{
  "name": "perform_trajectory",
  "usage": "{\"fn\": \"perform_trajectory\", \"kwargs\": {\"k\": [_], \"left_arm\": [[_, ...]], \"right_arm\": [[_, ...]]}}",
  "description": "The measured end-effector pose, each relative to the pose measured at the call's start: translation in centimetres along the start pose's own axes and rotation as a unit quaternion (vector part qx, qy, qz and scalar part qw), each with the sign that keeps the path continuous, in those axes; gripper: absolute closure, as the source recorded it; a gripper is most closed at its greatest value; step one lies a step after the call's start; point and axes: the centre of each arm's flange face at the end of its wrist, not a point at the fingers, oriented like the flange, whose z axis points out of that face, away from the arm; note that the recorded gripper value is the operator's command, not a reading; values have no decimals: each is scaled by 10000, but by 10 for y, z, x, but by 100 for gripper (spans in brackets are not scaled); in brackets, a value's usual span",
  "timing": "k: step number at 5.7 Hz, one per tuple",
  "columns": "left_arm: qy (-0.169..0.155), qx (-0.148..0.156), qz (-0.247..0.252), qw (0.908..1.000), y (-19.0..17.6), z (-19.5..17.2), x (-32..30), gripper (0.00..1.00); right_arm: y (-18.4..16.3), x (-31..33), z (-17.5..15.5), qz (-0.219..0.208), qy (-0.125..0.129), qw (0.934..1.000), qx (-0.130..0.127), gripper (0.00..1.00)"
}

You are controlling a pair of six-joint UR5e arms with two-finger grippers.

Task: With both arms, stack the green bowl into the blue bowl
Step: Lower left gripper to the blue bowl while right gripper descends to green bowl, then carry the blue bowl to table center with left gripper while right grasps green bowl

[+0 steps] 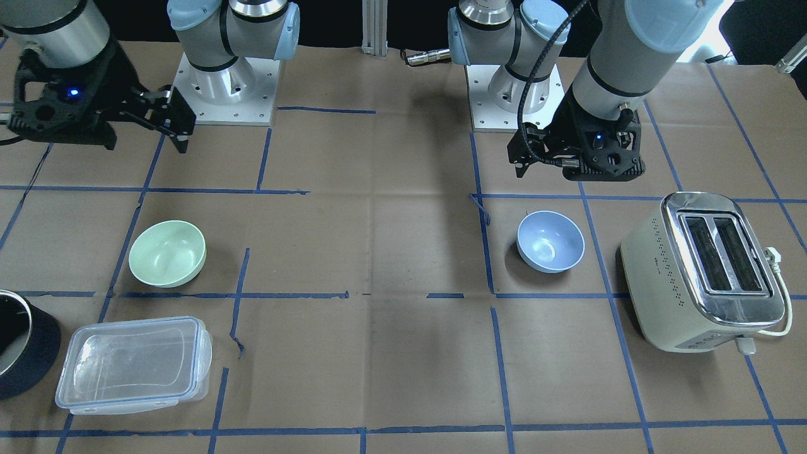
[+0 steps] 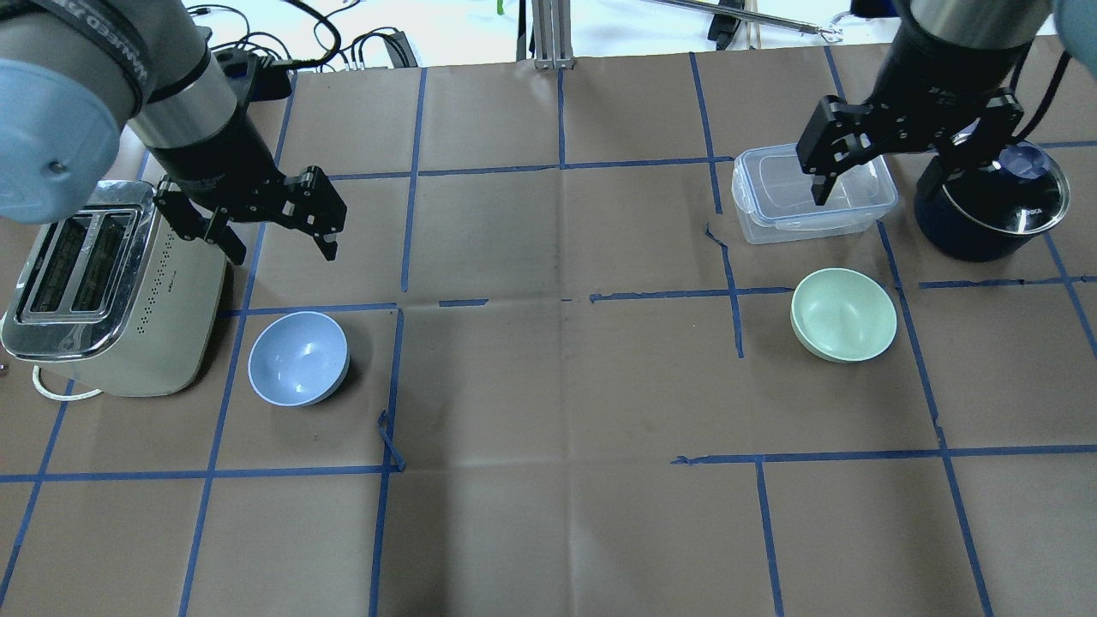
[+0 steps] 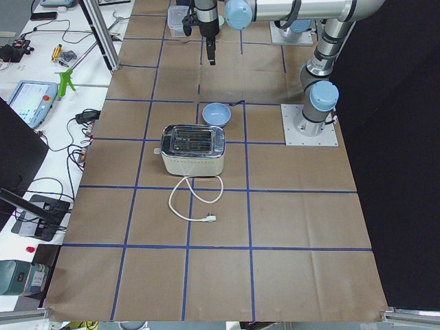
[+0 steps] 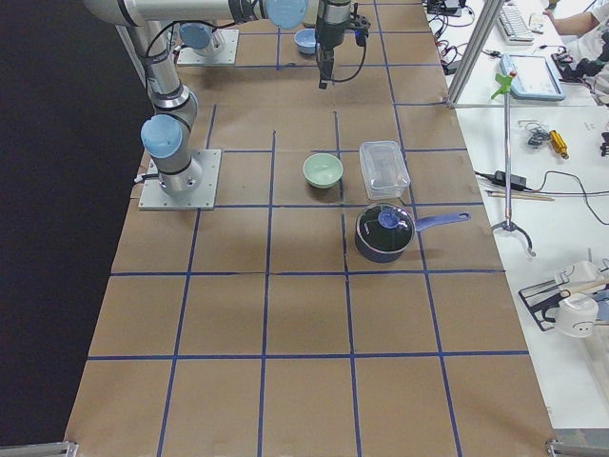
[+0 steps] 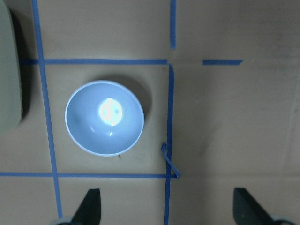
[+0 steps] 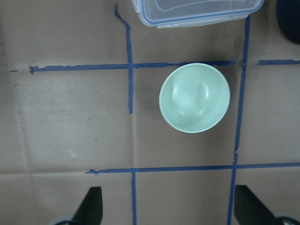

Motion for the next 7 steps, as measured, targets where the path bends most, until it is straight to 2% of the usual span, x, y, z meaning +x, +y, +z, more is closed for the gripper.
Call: {"fn": "perform_trajectory", "kwargs": {"k": [2, 3, 4, 5, 6, 7], "left_arm": [[34, -158, -182, 9997, -29, 119, -19, 8], [52, -272, -147, 9995, -44, 166, -14, 8], [52, -356, -104, 9993, -46, 196, -7, 23], [39, -388, -99, 9992, -43, 213, -6, 83], [26, -391, -139, 9991, -44, 219, -8, 99], [15, -375, -212, 9991, -47, 219, -12, 100]], "right_arm": [[0, 124, 35, -82, -258, 9995, -172, 0], [2, 155, 68, 10, -275, 9995, -121, 0], [2, 161, 105, 137, -203, 9997, 4, 0], [-2, 154, 143, 238, -114, 9995, 153, 0], [-10, 143, 174, 286, -81, 9994, 200, 0], [-21, 133, 205, 333, -99, 9993, 147, 0]]}}
